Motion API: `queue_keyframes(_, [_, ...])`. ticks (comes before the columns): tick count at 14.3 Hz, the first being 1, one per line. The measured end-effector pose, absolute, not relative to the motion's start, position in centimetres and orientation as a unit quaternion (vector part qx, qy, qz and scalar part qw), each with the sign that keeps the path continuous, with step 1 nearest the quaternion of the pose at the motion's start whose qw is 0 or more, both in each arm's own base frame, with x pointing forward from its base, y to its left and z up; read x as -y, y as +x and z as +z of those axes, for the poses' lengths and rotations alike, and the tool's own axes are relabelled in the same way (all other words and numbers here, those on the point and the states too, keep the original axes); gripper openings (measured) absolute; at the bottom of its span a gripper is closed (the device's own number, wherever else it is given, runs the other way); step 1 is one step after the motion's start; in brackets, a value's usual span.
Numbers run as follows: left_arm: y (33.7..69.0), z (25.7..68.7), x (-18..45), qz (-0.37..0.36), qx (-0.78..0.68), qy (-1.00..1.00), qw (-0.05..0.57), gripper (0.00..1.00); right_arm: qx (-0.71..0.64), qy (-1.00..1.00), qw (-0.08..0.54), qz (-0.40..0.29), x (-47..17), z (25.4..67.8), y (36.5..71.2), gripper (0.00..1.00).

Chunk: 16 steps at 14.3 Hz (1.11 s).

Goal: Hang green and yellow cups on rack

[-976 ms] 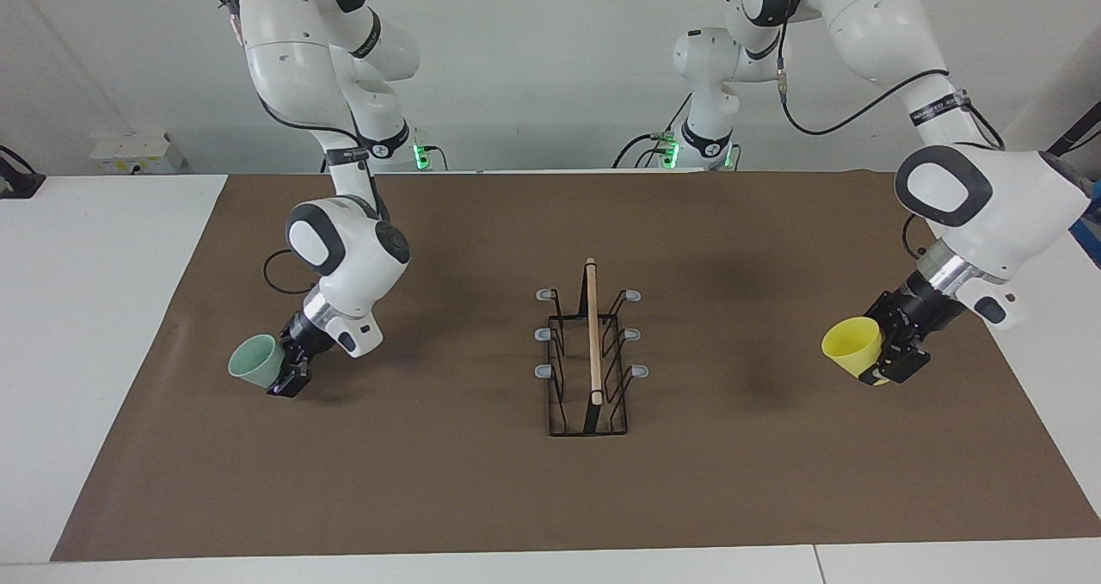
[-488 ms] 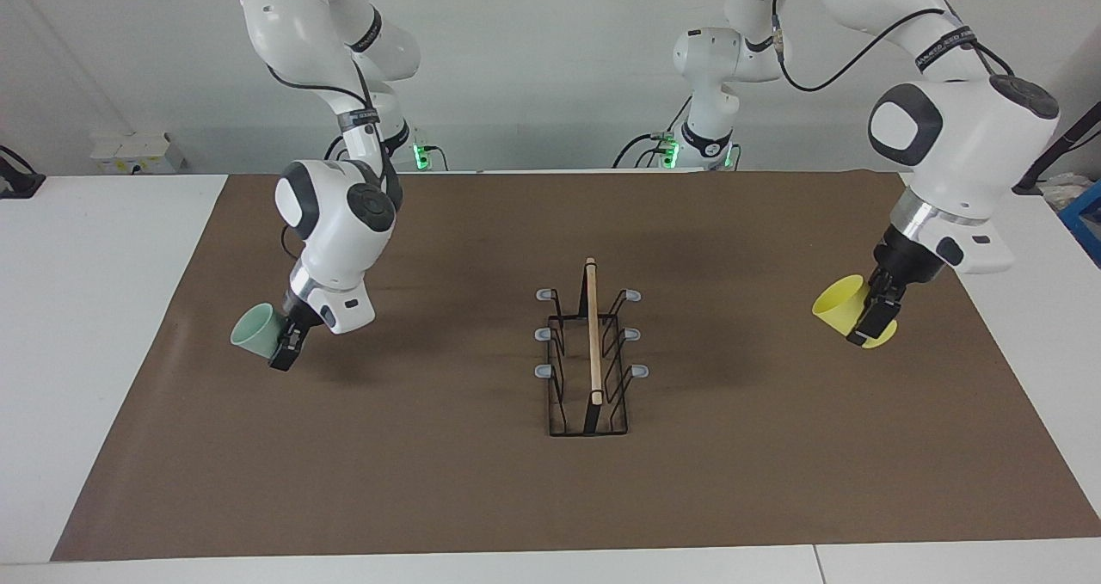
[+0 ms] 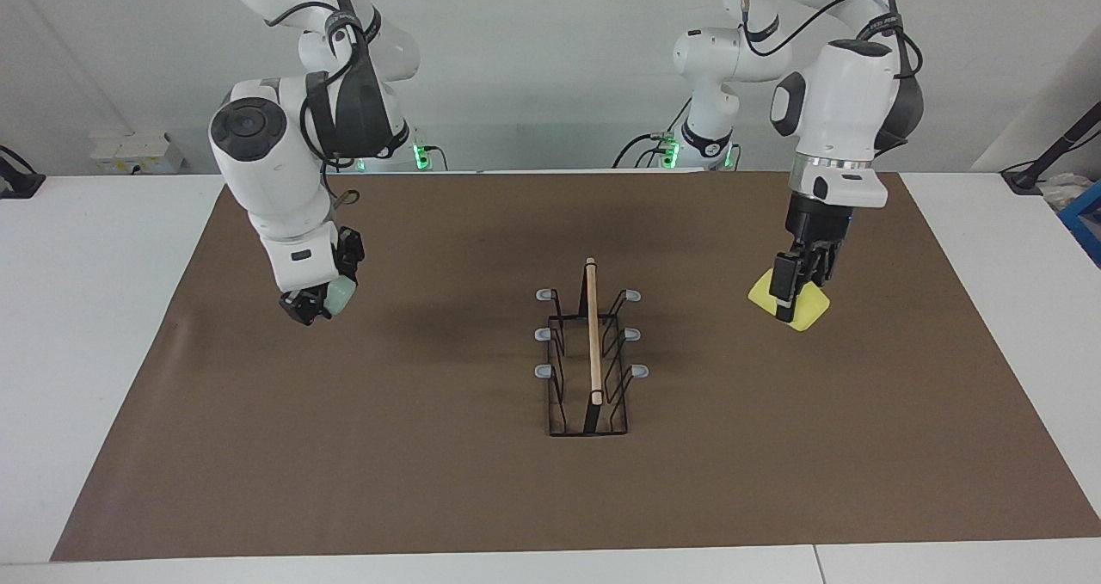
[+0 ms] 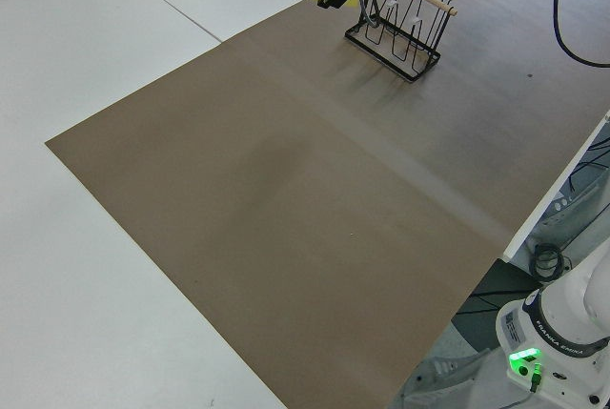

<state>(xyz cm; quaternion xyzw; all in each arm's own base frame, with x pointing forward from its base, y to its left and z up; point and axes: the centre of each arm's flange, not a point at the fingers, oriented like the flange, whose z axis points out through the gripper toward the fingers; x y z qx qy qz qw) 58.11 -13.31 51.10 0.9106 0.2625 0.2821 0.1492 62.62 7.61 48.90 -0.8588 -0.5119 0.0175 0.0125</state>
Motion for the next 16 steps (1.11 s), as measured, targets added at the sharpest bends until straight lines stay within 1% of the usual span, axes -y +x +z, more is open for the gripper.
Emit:
queue_keyframes(6, [55.4, 49.4, 18.0, 0.322, -0.206, 0.906, 0.180, 0.68, 0.466, -0.867, 0.159, -0.079, -10.9, 51.5, 62.3, 0.65])
queue_keyframes(9, [53.7, 47.4, 20.2, 0.319, -0.179, 0.912, 0.184, 0.68, 0.436, -0.861, 0.227, -0.129, -12.0, 52.9, 62.3, 0.65])
queue_keyframes(12, [52.5, 46.0, 22.0, 0.314, -0.157, 0.918, 0.184, 0.68, 0.423, -0.830, 0.293, -0.214, -12.5, 53.4, 61.9, 0.65])
queue_keyframes(16, [52.3, 43.8, 23.2, 0.315, -0.145, 0.917, 0.197, 0.68, 0.402, -0.769, 0.368, -0.334, -10.9, 51.2, 59.6, 0.65])
